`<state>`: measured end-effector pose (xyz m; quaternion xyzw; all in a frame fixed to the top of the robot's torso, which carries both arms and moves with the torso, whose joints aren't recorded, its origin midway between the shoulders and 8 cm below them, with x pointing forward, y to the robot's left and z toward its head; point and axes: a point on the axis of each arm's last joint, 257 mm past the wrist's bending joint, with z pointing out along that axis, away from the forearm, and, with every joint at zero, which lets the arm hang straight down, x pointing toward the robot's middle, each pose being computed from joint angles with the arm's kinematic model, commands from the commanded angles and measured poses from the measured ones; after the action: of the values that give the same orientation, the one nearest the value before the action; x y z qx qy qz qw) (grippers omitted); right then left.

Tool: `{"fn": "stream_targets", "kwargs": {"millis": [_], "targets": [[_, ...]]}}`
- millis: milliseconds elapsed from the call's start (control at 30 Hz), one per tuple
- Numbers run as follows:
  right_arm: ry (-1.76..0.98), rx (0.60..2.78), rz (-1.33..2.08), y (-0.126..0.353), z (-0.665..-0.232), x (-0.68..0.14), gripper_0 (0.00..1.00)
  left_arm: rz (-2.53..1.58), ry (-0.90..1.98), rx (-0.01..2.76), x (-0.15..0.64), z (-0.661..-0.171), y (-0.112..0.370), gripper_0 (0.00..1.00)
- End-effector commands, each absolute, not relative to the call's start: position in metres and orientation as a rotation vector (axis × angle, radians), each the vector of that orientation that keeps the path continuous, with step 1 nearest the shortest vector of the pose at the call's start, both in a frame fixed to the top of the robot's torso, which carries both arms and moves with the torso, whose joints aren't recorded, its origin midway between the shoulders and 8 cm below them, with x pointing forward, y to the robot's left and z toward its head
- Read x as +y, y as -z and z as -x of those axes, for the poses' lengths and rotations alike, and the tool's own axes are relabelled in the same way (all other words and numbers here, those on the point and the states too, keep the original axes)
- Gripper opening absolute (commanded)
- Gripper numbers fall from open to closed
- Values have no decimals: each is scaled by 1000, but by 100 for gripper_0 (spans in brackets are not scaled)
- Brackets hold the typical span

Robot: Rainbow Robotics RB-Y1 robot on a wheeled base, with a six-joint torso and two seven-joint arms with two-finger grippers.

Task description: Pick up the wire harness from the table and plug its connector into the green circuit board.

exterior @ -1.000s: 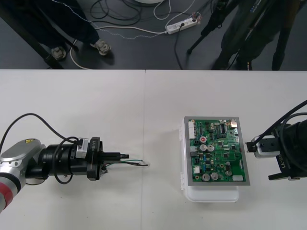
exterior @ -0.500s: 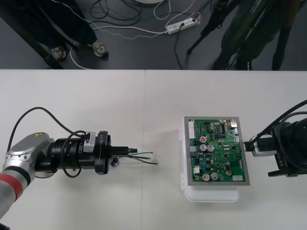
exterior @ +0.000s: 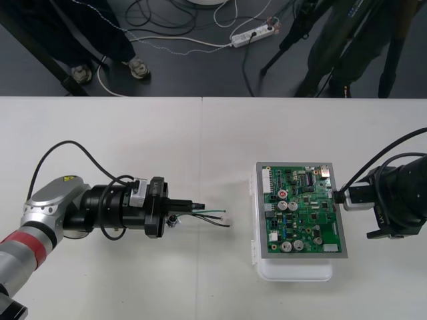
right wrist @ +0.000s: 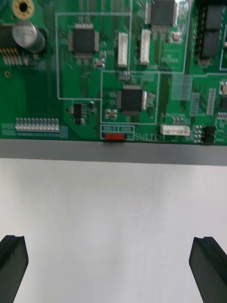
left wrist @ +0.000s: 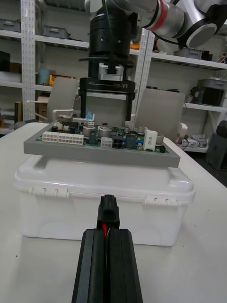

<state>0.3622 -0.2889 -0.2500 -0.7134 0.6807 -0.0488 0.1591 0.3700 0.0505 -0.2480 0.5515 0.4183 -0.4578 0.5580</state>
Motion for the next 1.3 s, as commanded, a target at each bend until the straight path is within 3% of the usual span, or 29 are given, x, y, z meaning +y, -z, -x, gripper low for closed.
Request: {"fn": "stream_targets", "kwargs": {"millis": [33,1300], "targets": [[170,1975,1979,244,-376,-284,100,-1371,1149,888,26,-357,229,0],[235,2036,1970,271,-379,-270,100,-1353,1115,1027,-33,-348,239,0]]}}
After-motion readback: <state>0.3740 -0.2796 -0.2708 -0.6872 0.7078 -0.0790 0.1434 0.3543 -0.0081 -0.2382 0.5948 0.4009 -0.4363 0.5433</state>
